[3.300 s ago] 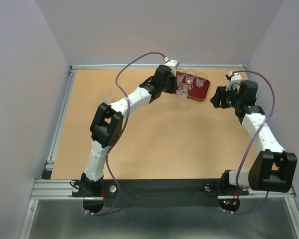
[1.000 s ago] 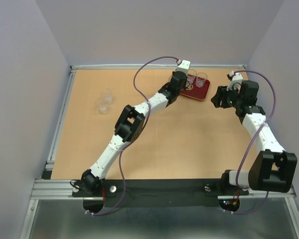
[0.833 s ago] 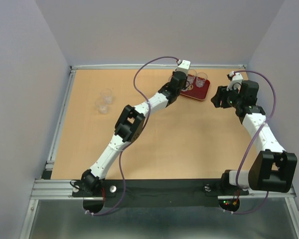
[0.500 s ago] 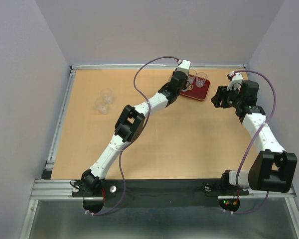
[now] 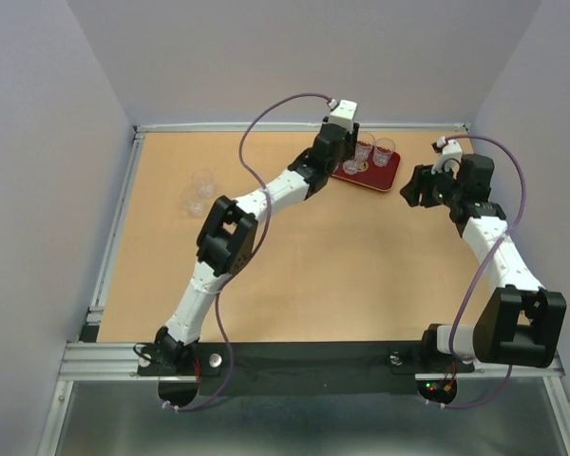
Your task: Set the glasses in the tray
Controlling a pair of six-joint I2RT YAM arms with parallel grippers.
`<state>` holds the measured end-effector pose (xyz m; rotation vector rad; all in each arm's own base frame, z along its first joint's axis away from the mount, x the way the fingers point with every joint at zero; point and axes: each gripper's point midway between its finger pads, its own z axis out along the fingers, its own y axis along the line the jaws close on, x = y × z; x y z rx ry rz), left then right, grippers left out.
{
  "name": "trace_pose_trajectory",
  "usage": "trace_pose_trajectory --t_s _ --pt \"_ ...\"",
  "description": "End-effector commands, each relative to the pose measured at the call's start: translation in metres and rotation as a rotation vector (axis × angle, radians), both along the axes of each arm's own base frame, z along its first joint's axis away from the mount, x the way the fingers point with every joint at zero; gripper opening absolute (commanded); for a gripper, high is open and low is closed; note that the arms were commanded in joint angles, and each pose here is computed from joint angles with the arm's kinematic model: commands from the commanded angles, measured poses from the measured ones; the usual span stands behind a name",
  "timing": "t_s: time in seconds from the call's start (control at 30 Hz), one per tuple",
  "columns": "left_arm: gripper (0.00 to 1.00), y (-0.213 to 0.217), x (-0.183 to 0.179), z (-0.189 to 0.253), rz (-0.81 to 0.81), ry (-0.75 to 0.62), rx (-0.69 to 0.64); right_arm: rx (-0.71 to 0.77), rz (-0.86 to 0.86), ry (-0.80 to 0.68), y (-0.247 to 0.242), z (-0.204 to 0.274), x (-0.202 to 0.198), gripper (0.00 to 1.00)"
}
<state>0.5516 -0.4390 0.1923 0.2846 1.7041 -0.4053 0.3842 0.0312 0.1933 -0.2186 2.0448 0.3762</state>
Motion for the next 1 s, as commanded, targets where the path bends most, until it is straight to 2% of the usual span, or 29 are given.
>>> trace_pose_trajectory --t_s 0.0,0.03,0.07,0.1,0.13,0.17,0.2,0.23,0.27,0.3,0.33,0.37,0.4,0.43,0.47,0.6,0.63,0.73,0.87,0.97 --pt "0.56 0.035 -0.022 0.142 -0.007 -0.165 -0.214 0.0 0.049 -0.042 0.004 0.002 0.0 0.59" --pt "0.57 0.041 -0.027 0.124 -0.013 -0.129 -0.2 -0.001 0.055 -0.044 0.004 0.002 0.0 0.59" --pt "0.58 0.057 -0.033 0.145 -0.018 -0.146 -0.23 0.001 0.061 -0.042 0.005 0.001 0.0 0.59" --pt "0.62 0.064 -0.038 0.145 -0.017 -0.129 -0.255 0.005 0.077 -0.044 0.007 0.001 -0.002 0.59" --pt "0.64 0.075 -0.043 0.118 -0.012 -0.078 -0.232 0.006 0.083 -0.044 0.008 0.001 -0.003 0.59" --pt "0.65 0.095 -0.049 0.141 -0.009 -0.101 -0.27 0.009 0.092 -0.045 0.01 0.001 -0.003 0.59" --pt "0.67 0.106 -0.053 0.14 0.003 -0.083 -0.297 0.013 0.102 -0.049 0.011 0.002 -0.005 0.59" --pt "0.68 0.12 -0.058 0.112 0.023 -0.026 -0.287 0.014 0.108 -0.055 0.012 0.004 -0.005 0.59" --pt "0.68 0.138 -0.068 0.129 0.034 -0.037 -0.322 0.017 0.112 -0.056 0.013 0.005 -0.006 0.59" --pt "0.7 0.163 -0.064 0.126 0.076 -0.01 -0.371 0.018 0.118 -0.059 0.013 0.005 -0.006 0.59" --pt "0.7 0.179 -0.071 0.099 0.106 0.045 -0.368 0.019 0.119 -0.06 0.014 0.006 -0.006 0.59" --pt "0.7 0.196 -0.081 0.112 0.113 0.036 -0.406 0.019 0.117 -0.059 0.013 0.005 -0.007 0.59" --pt "0.7 0.223 -0.078 0.108 0.162 0.046 -0.428 0.019 0.121 -0.058 0.014 0.005 -0.007 0.59" --pt "0.7 0.238 -0.086 0.083 0.192 0.103 -0.439 0.021 0.12 -0.061 0.013 0.006 -0.006 0.59" --pt "0.7 0.255 -0.094 0.093 0.215 0.084 -0.468 0.019 0.116 -0.057 0.013 0.005 -0.006 0.59" --pt "0.76 0.325 -0.109 0.063 0.41 0.155 -0.511 0.017 0.114 -0.056 0.012 0.004 -0.006 0.59" --pt "0.76 0.354 -0.114 0.044 0.521 0.211 -0.535 0.019 0.115 -0.056 0.012 0.004 -0.006 0.59" --pt "0.77 0.4 -0.126 0.009 0.706 0.315 -0.563 0.018 0.11 -0.053 0.012 0.003 -0.005 0.59" --pt "0.76 0.431 -0.139 -0.021 0.883 0.4 -0.582 0.017 0.106 -0.047 0.011 0.001 -0.005 0.59" --pt "0.71 0.449 -0.145 -0.043 0.995 0.47 -0.576 0.016 0.103 -0.045 0.01 0.0 -0.004 0.59"
